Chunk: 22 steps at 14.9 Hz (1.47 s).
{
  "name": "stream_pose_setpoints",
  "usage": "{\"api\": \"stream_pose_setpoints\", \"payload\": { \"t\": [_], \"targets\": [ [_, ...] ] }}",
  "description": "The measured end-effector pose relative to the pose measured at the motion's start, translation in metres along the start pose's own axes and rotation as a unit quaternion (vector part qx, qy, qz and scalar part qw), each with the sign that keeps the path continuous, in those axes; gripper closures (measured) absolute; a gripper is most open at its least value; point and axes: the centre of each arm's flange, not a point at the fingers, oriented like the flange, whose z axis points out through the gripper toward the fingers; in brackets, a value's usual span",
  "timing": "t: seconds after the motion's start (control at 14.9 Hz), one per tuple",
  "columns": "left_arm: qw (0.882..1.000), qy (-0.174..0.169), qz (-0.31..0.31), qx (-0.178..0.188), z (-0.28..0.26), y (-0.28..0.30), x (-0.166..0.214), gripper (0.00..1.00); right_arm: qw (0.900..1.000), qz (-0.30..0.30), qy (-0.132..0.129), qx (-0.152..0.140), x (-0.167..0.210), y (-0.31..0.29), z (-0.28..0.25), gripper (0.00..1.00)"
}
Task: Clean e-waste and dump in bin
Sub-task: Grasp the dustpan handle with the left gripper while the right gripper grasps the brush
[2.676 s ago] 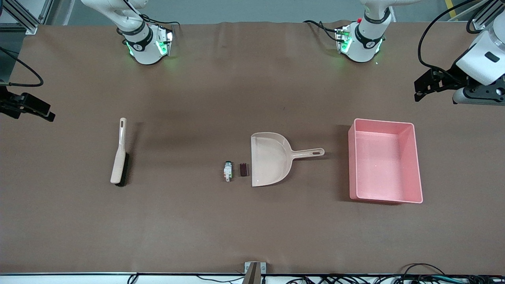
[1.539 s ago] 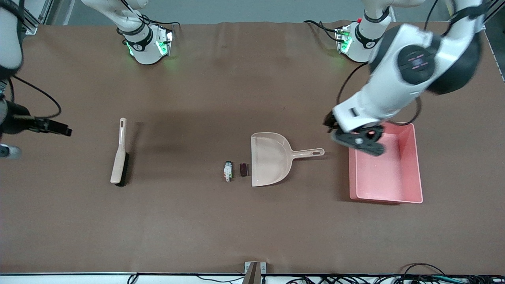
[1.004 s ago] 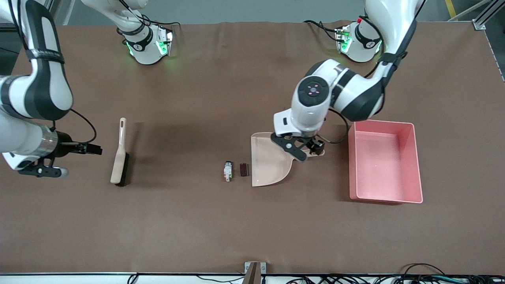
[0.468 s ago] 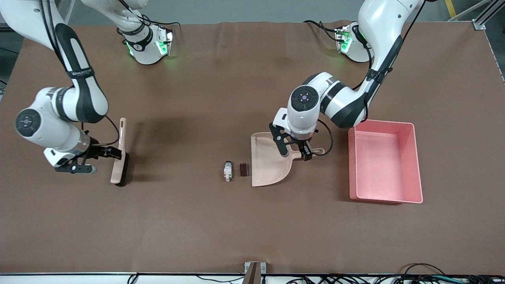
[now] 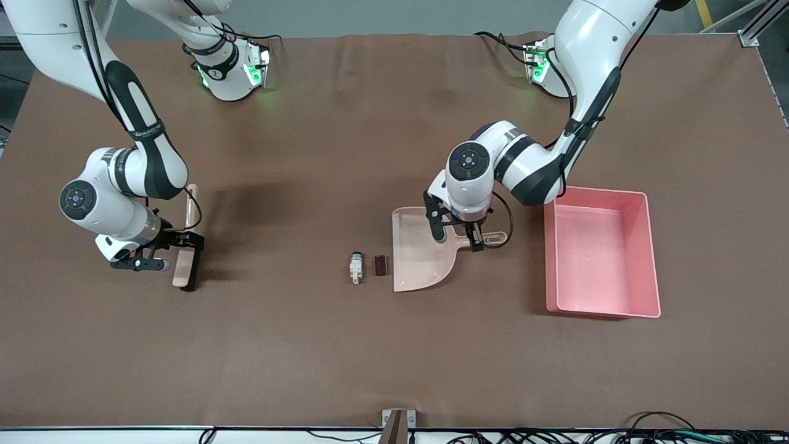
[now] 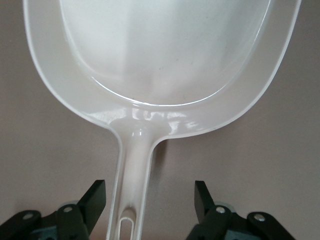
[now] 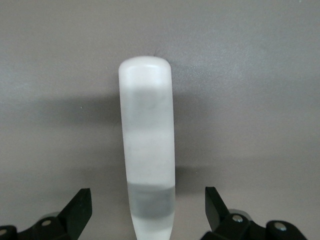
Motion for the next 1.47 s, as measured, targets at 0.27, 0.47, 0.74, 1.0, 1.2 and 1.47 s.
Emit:
{"api": "stream_pose_setpoints", "payload": {
  "t": [0.27, 0.47, 0.74, 1.0, 1.2, 1.47],
  "targets": [
    [1.000, 0.008, 0.018, 0.006, 0.005, -0.004, 0.000, 0.22, 1.000, 0.000, -0.004, 0.000, -0.002, 0.000, 0.003, 0.06],
    [0.999, 0.017, 0.024, 0.011, 0.011, -0.008, 0.000, 0.22, 1.000, 0.000, -0.005, 0.000, -0.002, 0.000, 0.005, 0.16],
    [0.999, 0.010, 0.045, 0.027, 0.022, -0.009, 0.002, 0.26, 1.000, 0.000, -0.005, 0.000, -0.002, 0.000, 0.005, 0.42],
    [0.998, 0.007, 0.053, 0.026, 0.028, -0.004, 0.006, 0.36, 1.000, -0.001, -0.005, 0.000, -0.002, 0.000, 0.005, 0.58],
    [0.997, 0.005, 0.067, 0.032, 0.027, -0.001, 0.011, 0.39, 1.000, -0.004, -0.005, 0.000, -0.001, -0.001, 0.004, 0.58],
    [0.997, 0.004, 0.075, 0.034, 0.031, -0.001, 0.016, 0.46, 0.999, -0.017, -0.035, 0.005, 0.011, -0.017, -0.016, 0.58]
  ]
}}
